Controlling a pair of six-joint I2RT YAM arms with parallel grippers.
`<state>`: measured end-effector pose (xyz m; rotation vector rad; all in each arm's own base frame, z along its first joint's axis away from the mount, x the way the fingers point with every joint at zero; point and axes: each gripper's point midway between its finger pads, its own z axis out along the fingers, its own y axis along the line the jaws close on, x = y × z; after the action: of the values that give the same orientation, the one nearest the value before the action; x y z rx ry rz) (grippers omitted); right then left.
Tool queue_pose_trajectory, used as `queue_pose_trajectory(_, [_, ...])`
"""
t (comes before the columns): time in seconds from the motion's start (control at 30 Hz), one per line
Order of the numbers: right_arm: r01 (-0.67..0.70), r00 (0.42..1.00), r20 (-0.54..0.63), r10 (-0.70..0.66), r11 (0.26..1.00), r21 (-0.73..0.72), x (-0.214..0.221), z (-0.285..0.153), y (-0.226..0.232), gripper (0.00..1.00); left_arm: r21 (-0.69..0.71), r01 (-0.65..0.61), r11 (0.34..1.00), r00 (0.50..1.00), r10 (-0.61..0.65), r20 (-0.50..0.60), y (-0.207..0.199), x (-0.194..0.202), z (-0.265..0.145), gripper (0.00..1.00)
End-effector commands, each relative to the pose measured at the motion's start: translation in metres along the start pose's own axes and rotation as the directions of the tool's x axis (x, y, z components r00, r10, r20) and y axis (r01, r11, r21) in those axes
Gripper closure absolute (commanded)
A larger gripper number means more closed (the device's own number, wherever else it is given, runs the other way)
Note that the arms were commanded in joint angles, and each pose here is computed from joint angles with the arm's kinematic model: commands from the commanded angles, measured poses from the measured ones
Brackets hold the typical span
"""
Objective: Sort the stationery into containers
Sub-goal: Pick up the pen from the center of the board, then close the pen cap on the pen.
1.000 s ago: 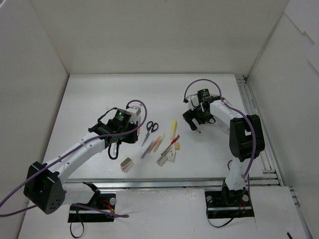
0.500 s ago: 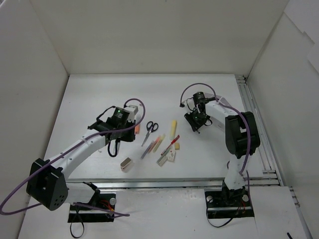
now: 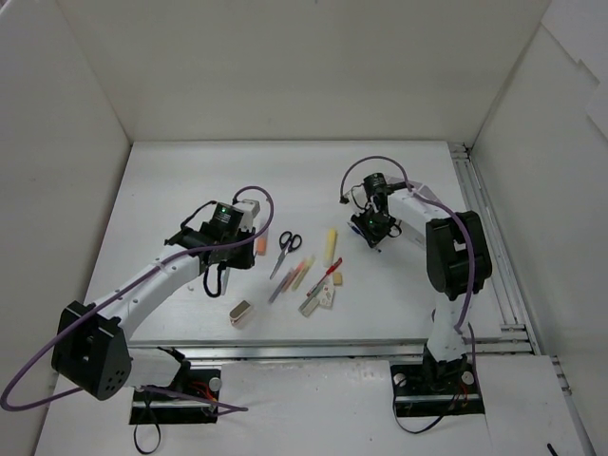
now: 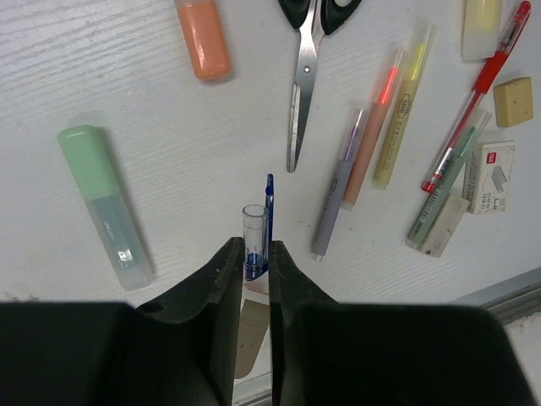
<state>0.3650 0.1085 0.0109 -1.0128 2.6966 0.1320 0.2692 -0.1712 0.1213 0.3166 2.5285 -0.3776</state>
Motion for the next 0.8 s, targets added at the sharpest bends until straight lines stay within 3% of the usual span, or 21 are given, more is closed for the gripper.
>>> queue_pose_trajectory(0.0, [0.065,0.995,0.072,-0.074,0.991,0.119,-0.029,-0.036,-0.016,1.00,0.062,-0.027,0.998,0.994,0.021,0.104,-0.014,-0.030,-0.019,1.00])
queue_pose_trajectory(0.1, [0.204,0.942,0.212,-0.262,0.944,0.258,-0.068,-0.080,-0.022,1.00,0.112,-0.041,0.993,0.993,0.029,0.112,-0.023,-0.034,-0.022,1.00])
queue_pose_trajectory(0.13, [0.235,0.895,0.293,-0.336,0.915,0.328,-0.089,-0.108,-0.023,1.00,0.126,-0.047,0.991,0.993,0.032,0.116,-0.026,-0.035,-0.024,1.00])
queue_pose_trajectory(0.23, [0.378,0.764,0.348,-0.544,0.814,0.441,-0.118,-0.149,-0.014,1.00,0.203,-0.059,0.978,0.993,0.036,0.115,-0.039,-0.034,-0.028,1.00])
queue_pose_trajectory(0.33, [0.500,0.607,0.350,-0.714,0.685,0.529,-0.144,-0.180,0.009,1.00,0.319,-0.088,0.944,0.992,0.056,0.110,-0.059,-0.031,-0.033,1.00])
queue_pose_trajectory(0.43, [0.597,0.413,0.301,-0.860,0.505,0.623,-0.161,-0.203,0.038,1.00,0.376,-0.148,0.915,0.988,0.116,0.106,-0.081,-0.025,-0.042,1.00])
queue_pose_trajectory(0.57, [0.648,0.229,0.245,-0.942,0.336,0.684,-0.156,-0.212,0.065,1.00,0.413,-0.203,0.888,0.978,0.167,0.123,-0.097,-0.017,-0.055,1.00])
queue_pose_trajectory(0.67, [0.658,0.090,0.280,-0.956,0.268,0.704,-0.153,-0.226,0.088,1.00,0.455,-0.242,0.857,0.969,0.192,0.154,-0.105,-0.013,-0.068,1.00])
queue_pose_trajectory(0.7, [0.655,0.042,0.262,-0.964,0.224,0.722,-0.149,-0.232,0.093,1.00,0.467,-0.255,0.847,0.966,0.202,0.161,-0.108,-0.011,-0.072,1.00])
queue_pose_trajectory(0.73, [0.660,-0.049,0.195,-0.980,0.114,0.742,-0.145,-0.233,0.100,1.00,0.477,-0.264,0.838,0.963,0.205,0.173,-0.110,-0.011,-0.078,1.00])
queue_pose_trajectory(0.77, [0.683,-0.084,0.177,-0.981,0.073,0.727,-0.135,-0.218,0.108,1.00,0.491,-0.268,0.829,0.963,0.208,0.174,-0.112,-0.009,-0.081,1.00])
